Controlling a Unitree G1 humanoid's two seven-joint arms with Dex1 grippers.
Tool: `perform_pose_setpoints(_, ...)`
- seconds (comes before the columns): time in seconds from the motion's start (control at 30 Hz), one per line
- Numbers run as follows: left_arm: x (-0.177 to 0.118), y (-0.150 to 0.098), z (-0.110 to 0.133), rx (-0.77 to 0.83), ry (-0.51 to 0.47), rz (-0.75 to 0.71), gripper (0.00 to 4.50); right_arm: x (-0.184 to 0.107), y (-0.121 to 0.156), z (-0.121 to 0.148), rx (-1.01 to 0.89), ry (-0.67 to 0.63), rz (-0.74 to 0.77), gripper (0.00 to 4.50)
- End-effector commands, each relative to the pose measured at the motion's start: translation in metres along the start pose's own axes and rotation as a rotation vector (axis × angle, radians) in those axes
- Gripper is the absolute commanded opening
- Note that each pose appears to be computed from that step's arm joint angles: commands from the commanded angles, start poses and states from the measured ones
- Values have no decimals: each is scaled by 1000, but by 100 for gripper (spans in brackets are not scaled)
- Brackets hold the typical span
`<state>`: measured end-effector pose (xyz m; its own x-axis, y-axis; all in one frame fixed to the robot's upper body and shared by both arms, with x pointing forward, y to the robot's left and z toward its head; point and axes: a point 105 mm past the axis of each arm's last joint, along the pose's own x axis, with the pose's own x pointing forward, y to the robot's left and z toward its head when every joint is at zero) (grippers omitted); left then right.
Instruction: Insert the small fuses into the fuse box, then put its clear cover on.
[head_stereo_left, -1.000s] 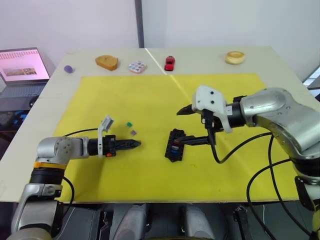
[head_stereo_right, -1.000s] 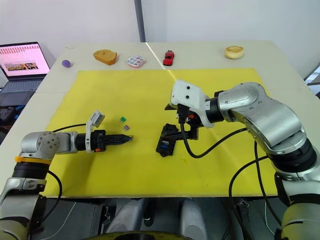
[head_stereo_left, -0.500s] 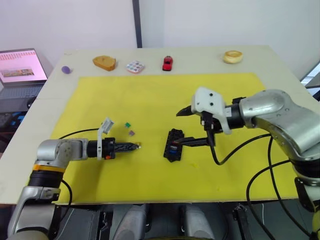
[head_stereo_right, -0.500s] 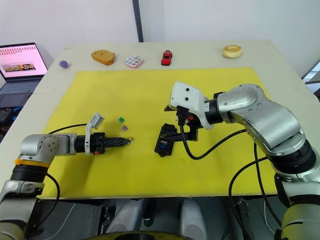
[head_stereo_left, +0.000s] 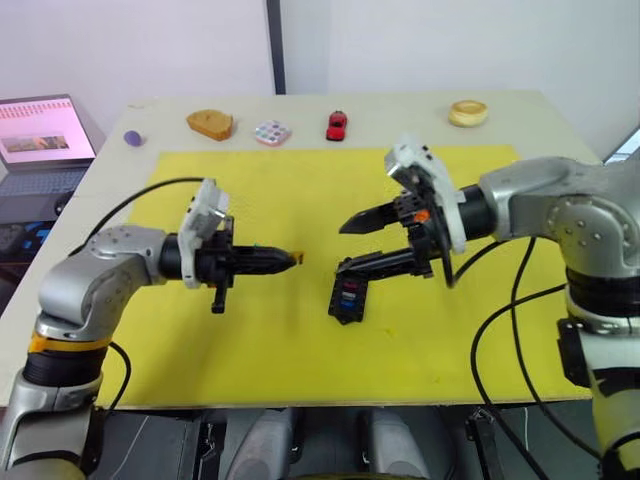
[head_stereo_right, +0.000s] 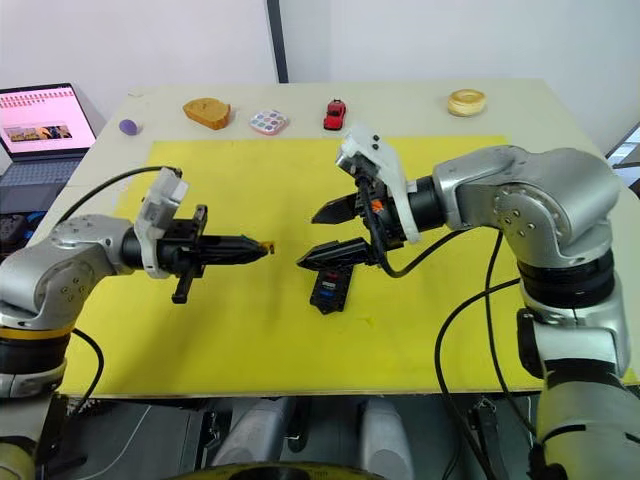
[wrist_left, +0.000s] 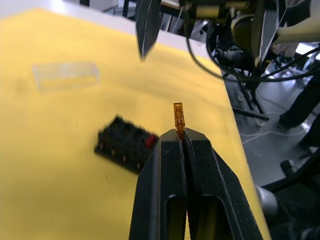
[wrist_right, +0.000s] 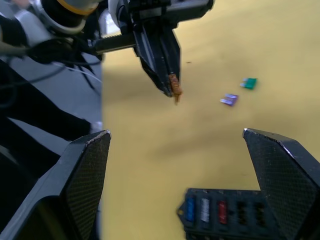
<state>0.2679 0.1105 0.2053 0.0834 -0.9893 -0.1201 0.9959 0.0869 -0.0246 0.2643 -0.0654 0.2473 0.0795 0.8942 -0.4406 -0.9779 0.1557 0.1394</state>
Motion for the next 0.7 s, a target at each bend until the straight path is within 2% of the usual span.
perform_pose_setpoints(0.03,5,-6,12,75,-11,-31,5,1,3,9,-22,-18,-2,450)
perform_pose_setpoints(0.13,8,-8,13,93,-9,-42,0,9,5,12,-10,-32,22,358)
perform_pose_setpoints(0.2,9,-8,14,96,-10,-43,0,13,5,12,-16,-29,18,262)
perform_pose_setpoints(0.7,11,-5,13,102,-13,-30,0,23,9,11,-36,-13,46,262)
